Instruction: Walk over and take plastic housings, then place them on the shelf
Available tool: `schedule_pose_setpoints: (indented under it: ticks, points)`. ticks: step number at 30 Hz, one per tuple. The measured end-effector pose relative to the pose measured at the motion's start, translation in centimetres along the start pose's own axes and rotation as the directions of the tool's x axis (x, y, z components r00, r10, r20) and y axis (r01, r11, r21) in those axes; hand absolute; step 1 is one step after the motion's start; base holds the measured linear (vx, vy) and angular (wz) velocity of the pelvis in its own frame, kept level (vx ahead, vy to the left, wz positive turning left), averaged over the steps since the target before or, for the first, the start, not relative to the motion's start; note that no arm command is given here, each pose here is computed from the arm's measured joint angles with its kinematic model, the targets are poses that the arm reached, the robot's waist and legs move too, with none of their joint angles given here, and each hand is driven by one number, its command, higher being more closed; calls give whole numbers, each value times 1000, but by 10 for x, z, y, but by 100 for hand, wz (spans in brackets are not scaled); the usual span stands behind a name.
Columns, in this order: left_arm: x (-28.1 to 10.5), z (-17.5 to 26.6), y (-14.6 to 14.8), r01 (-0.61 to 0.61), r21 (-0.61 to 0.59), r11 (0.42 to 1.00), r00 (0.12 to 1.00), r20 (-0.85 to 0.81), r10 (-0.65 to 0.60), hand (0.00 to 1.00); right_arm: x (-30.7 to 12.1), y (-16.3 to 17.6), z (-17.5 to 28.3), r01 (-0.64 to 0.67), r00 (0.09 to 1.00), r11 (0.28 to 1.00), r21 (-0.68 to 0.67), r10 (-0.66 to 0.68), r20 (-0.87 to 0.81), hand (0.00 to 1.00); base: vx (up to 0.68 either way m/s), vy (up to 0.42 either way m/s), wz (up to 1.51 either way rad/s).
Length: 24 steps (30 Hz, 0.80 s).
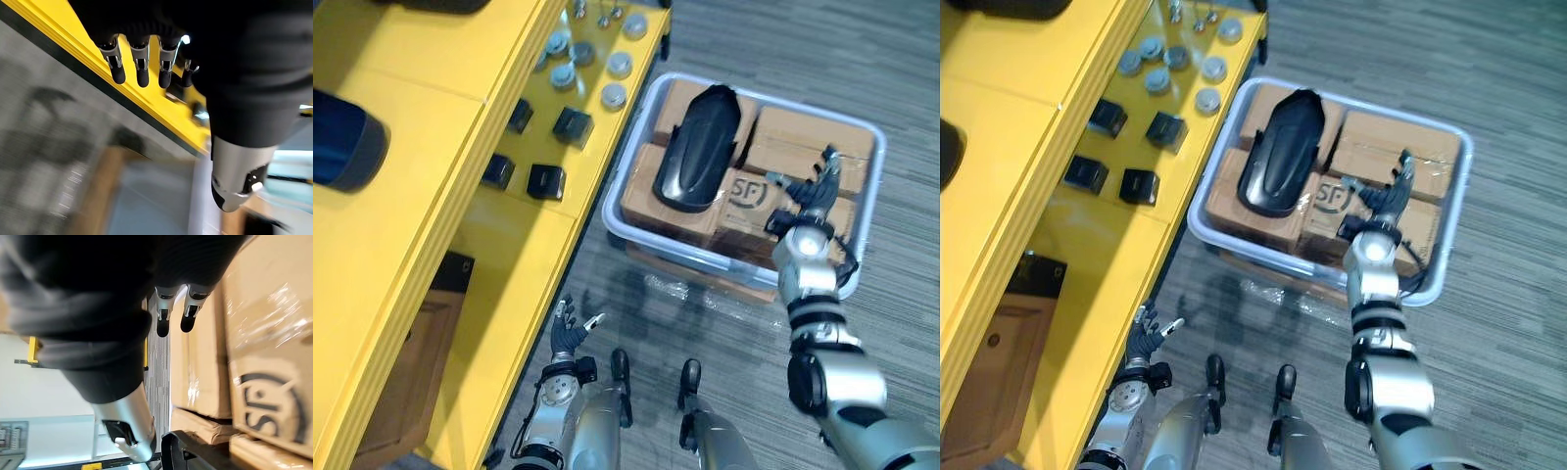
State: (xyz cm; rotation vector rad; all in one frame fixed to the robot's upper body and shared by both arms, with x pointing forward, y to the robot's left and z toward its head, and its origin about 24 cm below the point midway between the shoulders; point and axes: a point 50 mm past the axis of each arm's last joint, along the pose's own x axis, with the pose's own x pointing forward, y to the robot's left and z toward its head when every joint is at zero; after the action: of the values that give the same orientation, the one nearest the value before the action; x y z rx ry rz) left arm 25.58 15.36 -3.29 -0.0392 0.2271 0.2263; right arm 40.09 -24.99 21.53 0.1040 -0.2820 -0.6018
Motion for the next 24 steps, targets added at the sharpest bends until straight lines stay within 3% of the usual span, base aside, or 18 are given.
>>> schedule_pose_setpoints:
  ticks: [8,19,20,24]
  points:
    - [-11,-27,-18,98,63,993,990,-104,-91,0,38,-45,52,159,987,987,-2,-159,-9,0,-16,66,35]
    - [-19,-34,-38,204,53,978,971,-137,-195,0,55,-100,97,250,968,936,-247,-248,39,0,-49,16,20]
    - [-19,-33,-40,203,42,978,972,-133,-195,0,55,-99,97,247,969,927,-280,-245,44,100,16,-31,7]
    - [-18,-26,-47,210,18,977,972,-109,-207,0,56,-101,115,284,959,871,-401,-262,110,100,24,-45,1]
